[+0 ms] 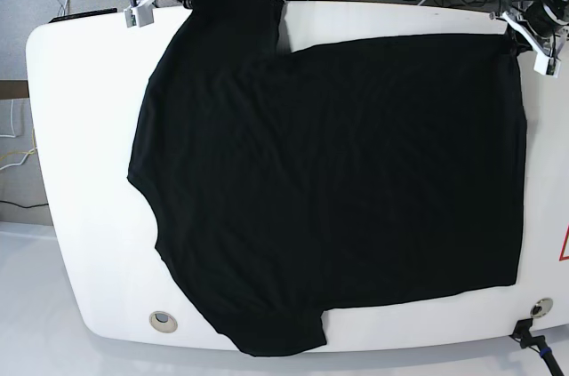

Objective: Fold the T-shirt properly
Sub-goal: 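Pull the held shirt edge toward the robot with both grippers, then lift the shirt edge and drag it across the table with both grippers, then pull the held shirt edge back toward the robot with both grippers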

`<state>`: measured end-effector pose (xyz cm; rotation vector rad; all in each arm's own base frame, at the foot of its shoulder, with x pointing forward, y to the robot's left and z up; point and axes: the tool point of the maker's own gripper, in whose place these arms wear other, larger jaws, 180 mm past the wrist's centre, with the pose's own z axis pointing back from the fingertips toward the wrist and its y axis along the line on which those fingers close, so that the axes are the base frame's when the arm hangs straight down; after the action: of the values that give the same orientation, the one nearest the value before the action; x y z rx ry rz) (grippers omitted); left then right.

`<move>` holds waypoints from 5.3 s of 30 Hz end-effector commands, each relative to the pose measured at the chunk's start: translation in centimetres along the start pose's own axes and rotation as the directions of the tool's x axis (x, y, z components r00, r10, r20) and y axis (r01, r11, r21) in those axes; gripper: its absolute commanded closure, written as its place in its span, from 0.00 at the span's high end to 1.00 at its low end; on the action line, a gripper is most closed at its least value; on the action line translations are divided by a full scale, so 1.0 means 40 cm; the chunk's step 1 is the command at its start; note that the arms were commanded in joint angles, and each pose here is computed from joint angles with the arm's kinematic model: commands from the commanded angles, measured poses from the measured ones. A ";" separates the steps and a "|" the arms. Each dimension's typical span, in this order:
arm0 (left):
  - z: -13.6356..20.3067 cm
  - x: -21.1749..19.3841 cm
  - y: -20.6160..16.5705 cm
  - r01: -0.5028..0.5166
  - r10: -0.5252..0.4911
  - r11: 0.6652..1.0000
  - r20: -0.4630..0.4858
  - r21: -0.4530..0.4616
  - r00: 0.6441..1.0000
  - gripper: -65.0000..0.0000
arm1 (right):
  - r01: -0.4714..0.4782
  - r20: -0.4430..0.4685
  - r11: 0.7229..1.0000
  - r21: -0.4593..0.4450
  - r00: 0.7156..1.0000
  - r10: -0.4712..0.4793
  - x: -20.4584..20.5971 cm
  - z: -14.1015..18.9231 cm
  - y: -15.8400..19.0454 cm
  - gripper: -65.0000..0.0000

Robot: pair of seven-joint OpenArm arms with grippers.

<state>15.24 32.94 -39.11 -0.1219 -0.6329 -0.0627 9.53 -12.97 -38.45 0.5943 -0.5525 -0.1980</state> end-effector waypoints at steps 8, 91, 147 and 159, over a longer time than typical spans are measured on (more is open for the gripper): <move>0.035 0.179 0.017 0.056 -0.065 0.997 0.198 0.050 0.978 0.00 | -0.007 0.177 0.995 0.097 0.984 -0.010 0.151 0.008 0.038 0.04; -0.082 0.749 0.160 -0.012 -0.029 0.998 0.567 0.068 0.823 0.55 | -0.295 0.523 0.954 -0.058 0.805 0.280 0.913 -0.133 0.077 0.90; -0.194 0.483 0.129 0.076 -0.108 0.993 0.435 0.091 0.894 0.56 | -0.311 0.110 0.893 -0.325 0.926 0.362 0.462 -0.218 -0.268 0.00; -0.219 0.493 0.214 -0.030 -0.056 0.979 0.405 0.203 0.913 0.80 | -0.298 0.094 0.899 -0.322 0.935 0.343 0.445 -0.225 -0.280 0.00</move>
<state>36.21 38.42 -37.26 0.0183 -1.0110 0.0235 29.71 -23.13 -42.85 0.2133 -0.7878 -0.0277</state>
